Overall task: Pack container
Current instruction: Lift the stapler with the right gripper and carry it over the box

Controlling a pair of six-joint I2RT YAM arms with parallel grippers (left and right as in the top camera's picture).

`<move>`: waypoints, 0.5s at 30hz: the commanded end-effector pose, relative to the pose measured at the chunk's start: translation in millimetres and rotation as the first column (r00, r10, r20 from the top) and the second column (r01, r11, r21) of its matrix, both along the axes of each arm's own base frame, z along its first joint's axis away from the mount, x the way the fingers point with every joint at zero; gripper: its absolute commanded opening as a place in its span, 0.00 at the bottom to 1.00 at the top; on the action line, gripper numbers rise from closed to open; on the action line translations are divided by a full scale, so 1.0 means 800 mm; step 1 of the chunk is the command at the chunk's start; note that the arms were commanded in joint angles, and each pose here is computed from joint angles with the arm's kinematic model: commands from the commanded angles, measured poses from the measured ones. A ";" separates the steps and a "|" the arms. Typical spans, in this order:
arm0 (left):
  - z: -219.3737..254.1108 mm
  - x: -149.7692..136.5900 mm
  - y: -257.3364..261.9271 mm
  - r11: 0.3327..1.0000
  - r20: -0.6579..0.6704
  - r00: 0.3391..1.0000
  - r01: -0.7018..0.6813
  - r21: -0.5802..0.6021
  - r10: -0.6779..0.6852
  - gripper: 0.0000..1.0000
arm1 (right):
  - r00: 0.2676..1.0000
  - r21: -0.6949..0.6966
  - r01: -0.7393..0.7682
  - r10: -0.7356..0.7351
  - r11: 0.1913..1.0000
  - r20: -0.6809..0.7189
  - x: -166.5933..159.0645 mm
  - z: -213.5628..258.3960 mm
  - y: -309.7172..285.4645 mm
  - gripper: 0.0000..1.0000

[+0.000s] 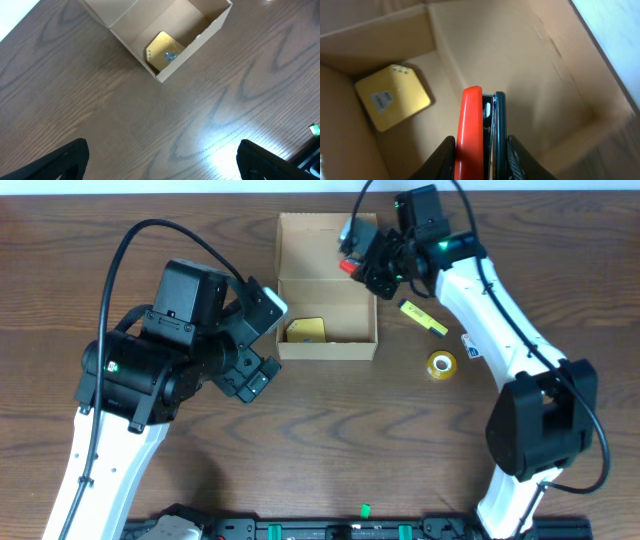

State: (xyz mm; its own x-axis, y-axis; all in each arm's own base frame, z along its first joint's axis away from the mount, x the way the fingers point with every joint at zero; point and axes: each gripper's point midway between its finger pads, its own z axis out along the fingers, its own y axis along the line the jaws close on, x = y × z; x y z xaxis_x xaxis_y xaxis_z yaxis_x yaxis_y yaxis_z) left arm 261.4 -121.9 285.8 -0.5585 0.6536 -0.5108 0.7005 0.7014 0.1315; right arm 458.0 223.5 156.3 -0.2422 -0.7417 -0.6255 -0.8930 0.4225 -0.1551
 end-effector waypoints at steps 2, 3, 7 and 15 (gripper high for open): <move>0.013 0.002 0.001 1.000 0.031 1.000 0.004 -0.003 -0.004 0.95 | 0.976 0.013 -0.199 0.197 0.980 0.093 -0.020 0.024 0.038 0.01; 0.013 0.002 0.001 1.000 0.031 1.000 0.004 -0.003 -0.004 0.95 | 0.974 0.011 -0.209 0.207 0.978 0.095 -0.022 0.023 0.041 0.01; 0.013 0.002 0.001 1.000 0.031 1.000 0.004 -0.003 -0.004 0.95 | 0.970 0.004 -0.231 0.230 0.973 0.073 -0.024 0.004 0.052 0.01; 0.013 0.002 0.001 1.000 0.031 1.000 0.004 -0.003 -0.004 0.95 | 0.952 -0.013 -0.289 0.289 0.957 0.097 -0.023 -0.014 0.074 0.01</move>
State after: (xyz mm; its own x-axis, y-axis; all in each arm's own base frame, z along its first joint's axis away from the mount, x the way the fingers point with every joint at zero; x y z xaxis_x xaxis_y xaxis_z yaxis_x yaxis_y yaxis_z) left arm 261.4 -121.9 285.8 -0.5588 0.6533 -0.5108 0.7003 0.7017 0.1313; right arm 445.2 266.7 146.3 -0.0156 -0.7782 -0.6279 -0.9493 0.2088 -0.2351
